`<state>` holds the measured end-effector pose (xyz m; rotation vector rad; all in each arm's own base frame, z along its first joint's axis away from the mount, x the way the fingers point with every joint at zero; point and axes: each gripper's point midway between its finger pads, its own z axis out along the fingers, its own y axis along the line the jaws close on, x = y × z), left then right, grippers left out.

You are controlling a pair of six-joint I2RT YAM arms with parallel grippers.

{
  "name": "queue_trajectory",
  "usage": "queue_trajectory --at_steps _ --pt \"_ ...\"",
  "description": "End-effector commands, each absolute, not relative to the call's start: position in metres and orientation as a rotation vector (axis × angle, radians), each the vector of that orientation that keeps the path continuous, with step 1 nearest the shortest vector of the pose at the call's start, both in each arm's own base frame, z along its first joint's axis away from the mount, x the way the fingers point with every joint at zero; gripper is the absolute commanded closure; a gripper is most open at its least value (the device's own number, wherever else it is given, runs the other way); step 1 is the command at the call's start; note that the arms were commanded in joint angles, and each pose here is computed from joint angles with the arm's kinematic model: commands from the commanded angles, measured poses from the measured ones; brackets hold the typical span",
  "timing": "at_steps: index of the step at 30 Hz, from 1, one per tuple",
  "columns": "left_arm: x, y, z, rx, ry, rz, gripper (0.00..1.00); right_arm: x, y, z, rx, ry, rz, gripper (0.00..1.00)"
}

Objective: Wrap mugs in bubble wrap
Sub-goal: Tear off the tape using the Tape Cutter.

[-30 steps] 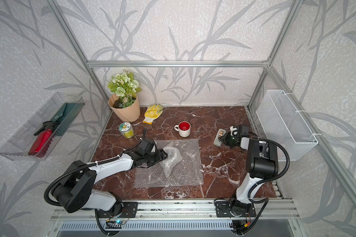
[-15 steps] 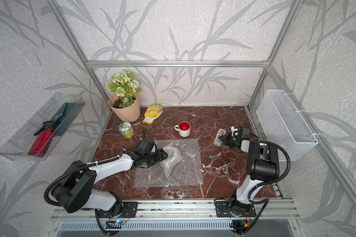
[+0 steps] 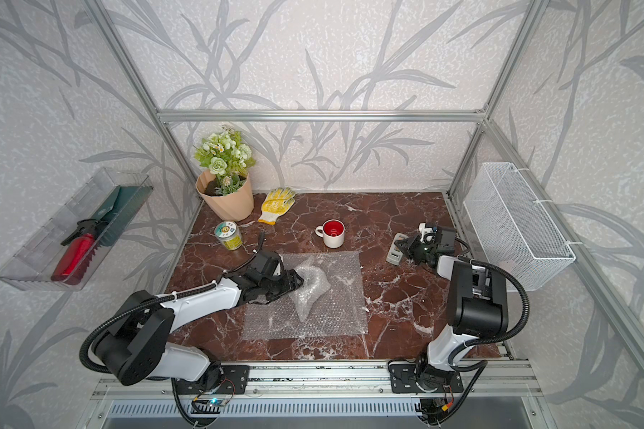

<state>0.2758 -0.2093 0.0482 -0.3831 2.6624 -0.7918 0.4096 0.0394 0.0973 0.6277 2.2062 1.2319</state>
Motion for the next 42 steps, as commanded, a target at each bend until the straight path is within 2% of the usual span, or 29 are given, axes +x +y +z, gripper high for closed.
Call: queue_trajectory --at_steps 1,20,34,42 --pt "0.251 -0.185 0.014 -0.452 2.792 -0.622 0.29 0.399 0.055 0.121 0.544 2.188 1.296 1.00" --pt "0.251 -0.188 0.011 -0.442 2.797 -0.636 0.29 0.313 0.085 0.106 0.486 2.407 1.181 1.00" --pt "0.248 -0.186 0.012 -0.440 2.799 -0.633 0.29 0.297 0.090 0.057 0.552 2.508 1.207 1.00" --pt "0.248 -0.186 0.012 -0.442 2.799 -0.634 0.29 0.282 0.083 0.022 0.628 2.633 1.083 1.00"
